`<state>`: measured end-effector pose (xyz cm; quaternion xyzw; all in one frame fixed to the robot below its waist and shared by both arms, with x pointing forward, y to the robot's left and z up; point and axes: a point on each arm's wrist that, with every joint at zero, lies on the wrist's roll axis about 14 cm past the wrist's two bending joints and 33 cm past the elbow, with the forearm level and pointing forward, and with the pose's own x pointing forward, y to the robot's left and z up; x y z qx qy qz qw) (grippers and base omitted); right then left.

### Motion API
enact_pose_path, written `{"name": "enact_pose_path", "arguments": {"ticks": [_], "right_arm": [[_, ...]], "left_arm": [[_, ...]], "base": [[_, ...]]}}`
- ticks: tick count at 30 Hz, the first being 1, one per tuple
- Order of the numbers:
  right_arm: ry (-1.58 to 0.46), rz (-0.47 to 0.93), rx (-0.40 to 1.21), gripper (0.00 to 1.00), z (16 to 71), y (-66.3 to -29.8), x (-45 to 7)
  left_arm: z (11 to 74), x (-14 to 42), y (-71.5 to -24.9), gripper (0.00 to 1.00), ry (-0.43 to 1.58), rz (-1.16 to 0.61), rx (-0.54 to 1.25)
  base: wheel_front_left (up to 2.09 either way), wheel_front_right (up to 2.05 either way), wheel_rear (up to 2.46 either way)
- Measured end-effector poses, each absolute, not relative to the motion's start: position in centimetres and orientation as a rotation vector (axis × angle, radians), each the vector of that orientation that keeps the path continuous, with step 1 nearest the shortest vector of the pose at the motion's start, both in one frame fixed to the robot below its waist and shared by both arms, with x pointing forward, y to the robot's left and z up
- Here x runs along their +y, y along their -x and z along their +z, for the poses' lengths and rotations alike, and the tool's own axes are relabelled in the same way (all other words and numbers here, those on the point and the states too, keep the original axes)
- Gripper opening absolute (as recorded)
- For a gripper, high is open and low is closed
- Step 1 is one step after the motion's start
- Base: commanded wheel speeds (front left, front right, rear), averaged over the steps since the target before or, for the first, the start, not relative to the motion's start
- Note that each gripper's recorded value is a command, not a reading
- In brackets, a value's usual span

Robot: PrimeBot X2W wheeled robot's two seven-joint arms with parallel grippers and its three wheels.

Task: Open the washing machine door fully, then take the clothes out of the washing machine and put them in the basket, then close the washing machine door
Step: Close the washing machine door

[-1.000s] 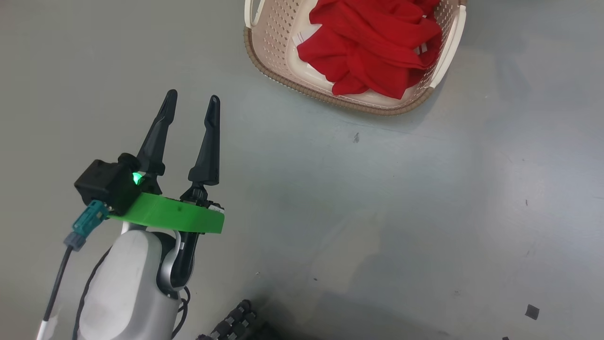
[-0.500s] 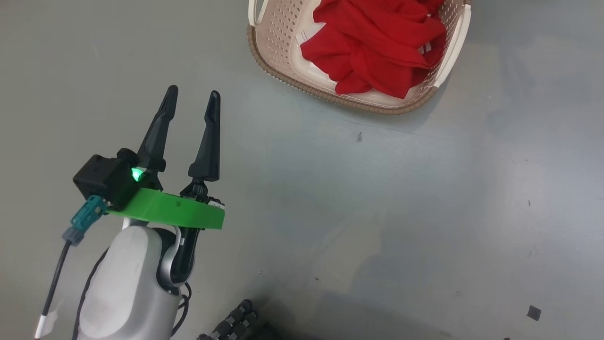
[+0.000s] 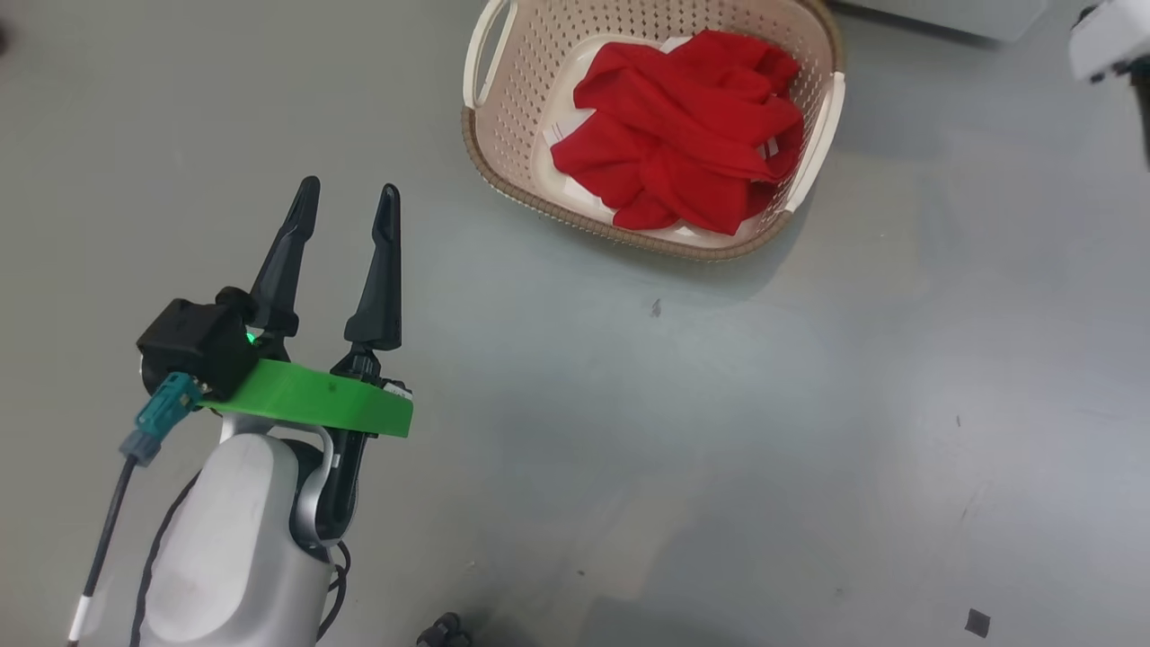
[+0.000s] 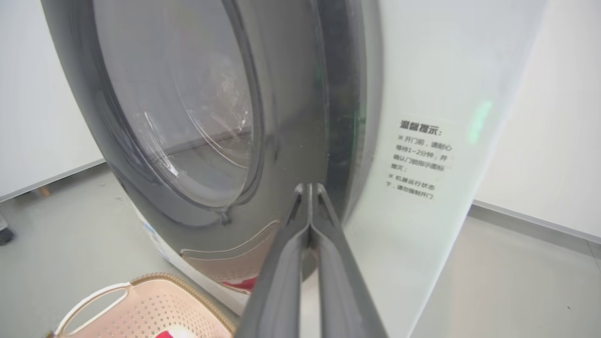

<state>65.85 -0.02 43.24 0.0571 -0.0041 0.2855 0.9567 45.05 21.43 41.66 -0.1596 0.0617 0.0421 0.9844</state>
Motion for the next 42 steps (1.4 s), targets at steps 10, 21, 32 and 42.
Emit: {"name": "enact_pose_path", "arguments": {"ticks": [10,21,32,42], "right_arm": [[-0.13,0.565,0.1,0.0,42.2,-59.8,-1.3],[-0.187,0.453,0.124,0.0,44.1,-54.1,-5.8],[-0.252,0.326,0.012,0.0,48.9,-50.1,-9.5],[-0.249,0.215,-0.013,0.0,49.6,-46.4,-13.5]], "left_arm": [[44.1,19.8,-44.4,1.0,0.324,0.035,0.074],[45.6,17.4,-42.6,1.0,0.342,-0.027,0.055],[47.9,16.8,-41.6,1.0,0.365,-0.047,-0.006],[49.5,14.4,-41.6,1.0,0.367,-0.122,-0.041]], "base": [[0.0,0.0,0.0],[0.0,0.0,0.0],[0.0,0.0,0.0],[0.0,0.0,0.0]]}}
